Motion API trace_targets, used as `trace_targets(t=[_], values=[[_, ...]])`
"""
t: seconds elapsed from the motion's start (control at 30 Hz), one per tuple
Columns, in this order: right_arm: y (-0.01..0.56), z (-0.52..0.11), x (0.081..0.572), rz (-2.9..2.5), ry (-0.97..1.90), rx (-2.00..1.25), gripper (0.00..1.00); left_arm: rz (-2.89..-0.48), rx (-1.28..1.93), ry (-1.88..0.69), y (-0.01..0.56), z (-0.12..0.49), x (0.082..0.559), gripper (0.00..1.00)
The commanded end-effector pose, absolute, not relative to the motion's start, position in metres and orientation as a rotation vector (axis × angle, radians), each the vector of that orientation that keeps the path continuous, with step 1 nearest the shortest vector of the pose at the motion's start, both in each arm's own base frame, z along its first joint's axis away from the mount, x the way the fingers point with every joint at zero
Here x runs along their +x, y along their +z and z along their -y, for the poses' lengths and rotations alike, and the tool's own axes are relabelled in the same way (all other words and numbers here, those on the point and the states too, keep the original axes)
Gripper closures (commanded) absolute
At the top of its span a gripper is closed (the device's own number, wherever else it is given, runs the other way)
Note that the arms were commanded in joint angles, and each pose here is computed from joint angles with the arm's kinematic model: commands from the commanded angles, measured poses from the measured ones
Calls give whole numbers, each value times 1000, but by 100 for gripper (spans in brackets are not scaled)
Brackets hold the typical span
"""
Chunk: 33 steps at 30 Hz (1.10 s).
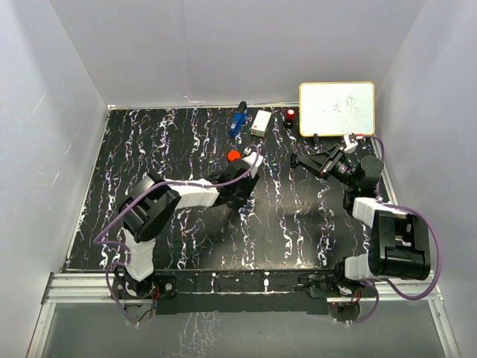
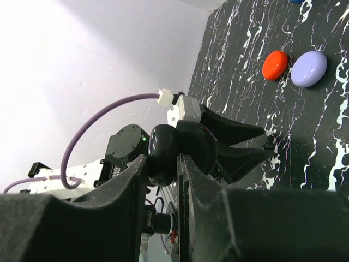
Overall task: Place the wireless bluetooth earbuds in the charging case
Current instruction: Adjust the earbud at the center of the board, then pick up the earbud from the center of the board.
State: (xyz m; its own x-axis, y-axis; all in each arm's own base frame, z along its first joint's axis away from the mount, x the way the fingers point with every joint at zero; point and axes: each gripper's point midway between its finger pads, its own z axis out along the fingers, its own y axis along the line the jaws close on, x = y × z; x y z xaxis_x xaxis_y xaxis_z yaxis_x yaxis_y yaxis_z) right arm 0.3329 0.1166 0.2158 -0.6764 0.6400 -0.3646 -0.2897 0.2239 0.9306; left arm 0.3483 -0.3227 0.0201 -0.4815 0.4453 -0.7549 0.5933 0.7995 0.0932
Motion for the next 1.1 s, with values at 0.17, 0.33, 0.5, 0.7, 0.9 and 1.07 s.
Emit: trace_targets(t=[0.17,0.33,0.5,0.7,0.9,1.07], values=[[230,-115,330,-1686,1534,252,100,-2279,791,-243,8,305,332,45],[231,-114,331,-1683,1534,254,100,-2370,647,-248,10,304,330,46],[231,-114,331,-1684,1534,256,100,-2452,476,-244,9,300,326,46],[231,-114,330,-1684,1536,255,100,-2506,289,-181,3,290,325,45],[231,-115,330,-1682,1538,252,100,-2539,161,-100,-1,285,327,47],[230,-115,330,-1681,1546,249,100,-2529,129,-40,-4,293,323,50]])
